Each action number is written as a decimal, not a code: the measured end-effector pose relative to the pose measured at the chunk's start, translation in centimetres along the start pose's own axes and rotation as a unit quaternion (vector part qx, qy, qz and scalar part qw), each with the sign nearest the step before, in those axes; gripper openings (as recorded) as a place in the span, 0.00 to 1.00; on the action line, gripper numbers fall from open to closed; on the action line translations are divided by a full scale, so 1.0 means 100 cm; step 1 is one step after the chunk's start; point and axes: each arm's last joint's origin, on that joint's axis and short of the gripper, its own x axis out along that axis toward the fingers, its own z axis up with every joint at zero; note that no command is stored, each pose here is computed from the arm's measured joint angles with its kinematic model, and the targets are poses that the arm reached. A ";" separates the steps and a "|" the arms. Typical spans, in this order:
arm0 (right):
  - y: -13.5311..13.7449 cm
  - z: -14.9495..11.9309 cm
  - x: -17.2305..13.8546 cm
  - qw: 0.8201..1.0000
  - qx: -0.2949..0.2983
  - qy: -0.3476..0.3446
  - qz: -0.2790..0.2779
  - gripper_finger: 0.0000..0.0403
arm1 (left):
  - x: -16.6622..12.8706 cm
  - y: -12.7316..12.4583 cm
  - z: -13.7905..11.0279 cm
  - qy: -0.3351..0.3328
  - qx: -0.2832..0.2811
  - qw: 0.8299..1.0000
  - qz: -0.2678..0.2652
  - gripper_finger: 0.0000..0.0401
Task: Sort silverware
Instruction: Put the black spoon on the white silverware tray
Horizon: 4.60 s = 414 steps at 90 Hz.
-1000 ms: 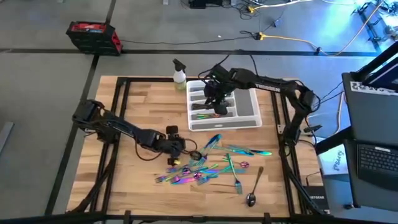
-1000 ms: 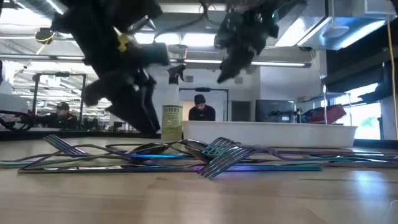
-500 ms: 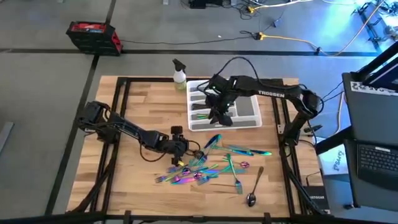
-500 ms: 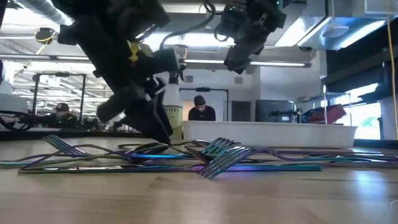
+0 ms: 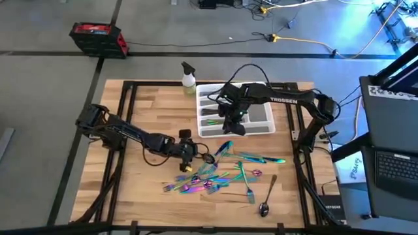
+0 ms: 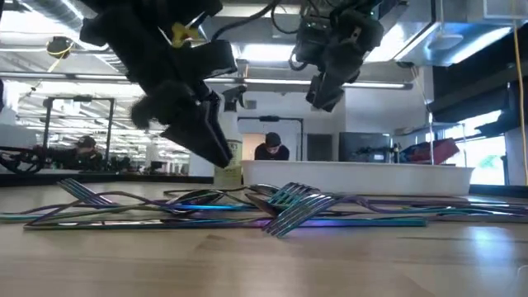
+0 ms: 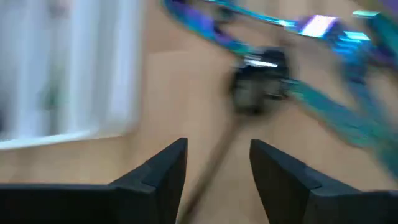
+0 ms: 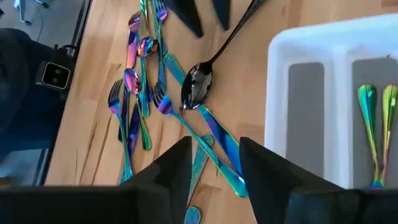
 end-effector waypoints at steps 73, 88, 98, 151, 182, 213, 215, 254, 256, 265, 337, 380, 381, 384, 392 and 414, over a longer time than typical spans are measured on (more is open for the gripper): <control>0.018 0.016 0.016 0.998 -0.053 -0.029 -0.025 0.29 | 0.018 0.028 -0.003 0.012 0.025 0.998 -0.054 0.40; 0.017 0.016 0.016 0.998 -0.050 -0.030 -0.026 0.29 | 0.026 0.029 -0.006 0.015 0.030 0.998 -0.060 0.40; 0.017 0.017 0.016 0.998 -0.051 -0.031 -0.026 0.29 | 0.030 0.027 -0.008 0.017 0.043 0.997 -0.070 0.40; 0.018 0.017 0.017 0.998 -0.047 -0.032 -0.027 0.29 | 0.044 0.026 -0.012 0.019 0.023 0.997 -0.077 0.18; 0.020 0.015 0.015 0.998 -0.040 -0.021 -0.052 0.29 | 0.042 0.027 -0.011 0.022 -0.053 0.996 -0.073 0.01; 0.071 0.018 -0.033 0.972 -0.137 -0.066 -0.179 0.29 | 0.001 0.044 0.006 -0.012 -0.154 0.987 -0.055 0.00; 0.076 0.019 -0.034 0.967 -0.151 -0.070 -0.193 0.29 | -0.004 0.047 0.008 -0.020 -0.165 0.984 -0.056 0.00; 0.162 0.021 0.010 0.800 -0.363 0.013 -0.477 0.29 | -0.047 0.078 0.026 -0.090 -0.301 0.927 -0.207 0.00; 0.162 0.021 0.011 0.807 -0.356 0.008 -0.471 0.29 | -0.047 0.080 0.027 -0.094 -0.304 0.924 -0.214 0.00; 0.156 0.021 0.016 0.839 -0.312 -0.010 -0.445 0.29 | -0.048 0.090 0.031 -0.116 -0.328 0.908 -0.234 0.00; 0.147 0.030 0.061 0.830 -0.303 -0.011 -0.468 0.29 | -0.048 0.113 0.035 -0.160 -0.355 0.888 -0.246 0.00; 0.146 0.029 0.062 0.840 -0.296 -0.010 -0.455 0.03 | -0.048 0.111 0.035 -0.158 -0.352 0.888 -0.250 0.00; 0.146 0.029 0.062 0.840 -0.296 -0.010 -0.455 0.03 | -0.048 0.111 0.035 -0.158 -0.352 0.888 -0.250 0.00; 0.146 0.029 0.062 0.840 -0.296 -0.009 -0.455 0.01 | -0.048 0.111 0.035 -0.158 -0.352 0.888 -0.250 0.00; 0.146 0.028 0.062 0.841 -0.292 -0.008 -0.456 0.01 | -0.048 0.112 0.035 -0.162 -0.366 0.886 -0.233 0.00; 0.145 0.026 0.062 0.846 -0.262 -0.007 -0.465 0.00 | -0.048 0.115 0.037 -0.179 -0.380 0.883 -0.211 0.12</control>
